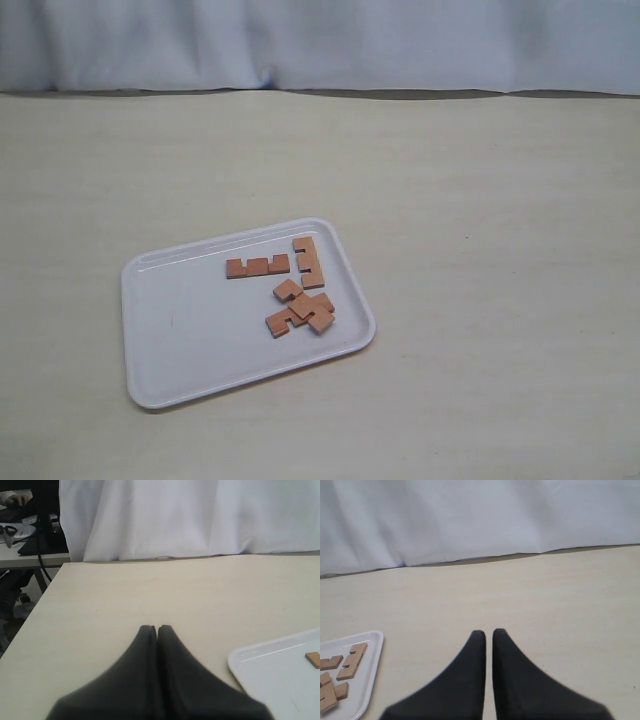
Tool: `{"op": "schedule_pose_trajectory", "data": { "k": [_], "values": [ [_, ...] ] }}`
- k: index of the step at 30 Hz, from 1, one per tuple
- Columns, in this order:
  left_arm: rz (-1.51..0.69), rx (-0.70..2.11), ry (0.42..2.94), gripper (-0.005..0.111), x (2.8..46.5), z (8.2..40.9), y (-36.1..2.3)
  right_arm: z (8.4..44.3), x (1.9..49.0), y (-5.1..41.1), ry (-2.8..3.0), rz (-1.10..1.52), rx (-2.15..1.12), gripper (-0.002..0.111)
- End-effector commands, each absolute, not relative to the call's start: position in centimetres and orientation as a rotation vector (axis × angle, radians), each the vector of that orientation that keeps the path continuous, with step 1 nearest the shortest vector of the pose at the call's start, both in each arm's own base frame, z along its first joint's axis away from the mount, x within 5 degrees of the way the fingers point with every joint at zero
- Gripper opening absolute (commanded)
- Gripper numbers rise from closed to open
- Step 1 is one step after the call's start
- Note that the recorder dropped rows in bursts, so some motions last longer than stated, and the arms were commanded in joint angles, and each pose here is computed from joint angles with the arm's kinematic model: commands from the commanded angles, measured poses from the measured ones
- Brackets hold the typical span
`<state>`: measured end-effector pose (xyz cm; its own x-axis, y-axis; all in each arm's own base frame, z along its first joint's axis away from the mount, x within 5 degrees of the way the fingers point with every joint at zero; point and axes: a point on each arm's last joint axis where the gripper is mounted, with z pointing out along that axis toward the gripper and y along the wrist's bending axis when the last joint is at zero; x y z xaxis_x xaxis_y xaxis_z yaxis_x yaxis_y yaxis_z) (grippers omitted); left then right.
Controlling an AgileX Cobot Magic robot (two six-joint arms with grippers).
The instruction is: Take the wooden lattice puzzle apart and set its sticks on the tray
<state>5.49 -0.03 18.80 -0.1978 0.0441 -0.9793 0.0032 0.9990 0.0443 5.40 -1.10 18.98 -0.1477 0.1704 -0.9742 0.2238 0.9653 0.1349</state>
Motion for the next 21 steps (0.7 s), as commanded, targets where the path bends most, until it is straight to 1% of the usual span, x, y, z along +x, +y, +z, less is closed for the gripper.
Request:
{"op": "schedule_pose_trajectory", "data": {
  "k": [1, 21],
  "values": [
    [0.076, 0.082, 1.765, 0.000, 5.47, 18.76, -0.03, 18.96, 5.40, -1.10, 1.719, -0.049, 0.296, 0.005],
    [0.070, 0.081, 1.791, 0.000, 5.42, 18.53, -0.05, 18.96, 5.40, -1.10, 1.719, -0.049, 0.296, 0.005]
  ]
}}
